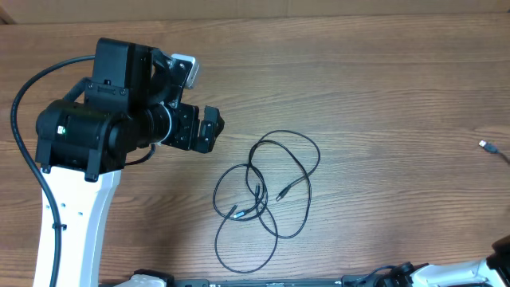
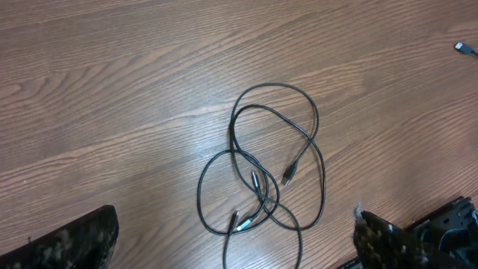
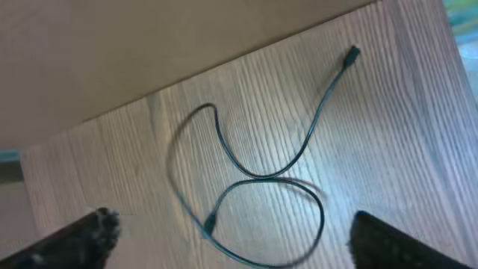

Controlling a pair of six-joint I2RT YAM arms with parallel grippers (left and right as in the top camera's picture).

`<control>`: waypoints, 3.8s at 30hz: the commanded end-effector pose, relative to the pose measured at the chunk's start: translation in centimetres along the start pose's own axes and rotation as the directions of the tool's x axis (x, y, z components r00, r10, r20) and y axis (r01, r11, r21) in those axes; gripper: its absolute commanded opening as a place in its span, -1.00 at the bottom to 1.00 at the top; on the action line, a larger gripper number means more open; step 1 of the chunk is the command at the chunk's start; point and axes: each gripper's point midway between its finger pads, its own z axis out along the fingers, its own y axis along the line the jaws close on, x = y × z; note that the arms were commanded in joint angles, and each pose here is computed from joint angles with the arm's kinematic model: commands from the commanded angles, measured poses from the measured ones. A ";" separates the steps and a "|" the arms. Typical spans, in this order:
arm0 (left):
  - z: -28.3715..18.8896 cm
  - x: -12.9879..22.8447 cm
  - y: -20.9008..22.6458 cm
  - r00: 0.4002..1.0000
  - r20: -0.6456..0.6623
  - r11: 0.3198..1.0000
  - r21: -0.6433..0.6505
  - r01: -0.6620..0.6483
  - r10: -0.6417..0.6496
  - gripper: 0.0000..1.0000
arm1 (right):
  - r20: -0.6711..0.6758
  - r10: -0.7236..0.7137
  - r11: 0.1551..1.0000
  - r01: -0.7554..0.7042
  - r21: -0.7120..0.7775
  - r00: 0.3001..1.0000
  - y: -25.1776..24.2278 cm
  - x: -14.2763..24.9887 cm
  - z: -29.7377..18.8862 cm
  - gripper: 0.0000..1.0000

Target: Untangle cables

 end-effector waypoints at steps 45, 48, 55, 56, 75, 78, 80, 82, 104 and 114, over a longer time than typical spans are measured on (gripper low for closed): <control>-0.1 -0.3 -0.1 1.000 0.007 1.000 0.006 -0.018 0.018 0.99 | 0.040 -0.760 -0.251 0.237 -0.939 -0.649 -15.5 66.0 -11.9 1.00; -0.1 -0.3 -0.1 1.000 0.007 1.000 0.006 -0.018 0.018 0.99 | 0.129 -0.759 -0.327 0.202 -0.923 -0.638 -15.4 67.5 -12.3 1.00; -0.1 -0.3 -0.1 1.000 0.007 1.000 0.006 -0.018 0.018 0.99 | 0.160 -0.749 -0.366 0.201 -0.909 -0.643 -15.8 68.0 -12.4 1.00; -0.1 -0.3 -0.1 1.000 0.006 1.000 0.006 -0.018 0.018 1.00 | 0.161 -0.749 -0.368 0.202 -0.908 -0.642 -15.7 68.0 -12.3 1.00; -0.1 -0.3 -0.1 1.000 0.007 1.000 0.006 -0.018 0.018 1.00 | 0.245 -0.716 -0.396 0.091 -0.914 -0.654 -20.6 69.6 -9.6 1.00; -0.1 -0.3 -0.1 1.000 0.006 1.000 0.006 -0.018 0.018 0.99 | 0.285 -0.689 -0.407 0.030 -0.913 -0.666 -21.9 70.2 -10.8 0.09; -0.1 -0.3 -0.1 1.000 0.007 1.000 0.006 -0.018 0.018 0.99 | 0.315 -0.681 -0.416 -0.005 -0.909 -0.661 -22.3 70.7 -11.5 -0.45; -0.1 -0.3 -0.1 1.000 0.007 1.000 0.006 -0.018 0.018 1.00 | 0.325 -0.680 -0.413 -0.023 -0.911 -0.657 -22.4 70.9 -11.9 -0.92; -0.1 -0.3 -0.1 1.000 0.007 1.000 0.006 -0.018 0.018 1.00 | 0.405 -0.903 -0.406 0.597 -0.693 -0.144 8.4 50.7 -28.2 -0.93; -0.1 -0.3 -0.1 1.000 0.006 1.000 0.006 -0.018 0.018 1.00 | 0.723 -0.572 -0.327 0.700 -0.634 0.388 16.0 39.7 -43.6 -0.93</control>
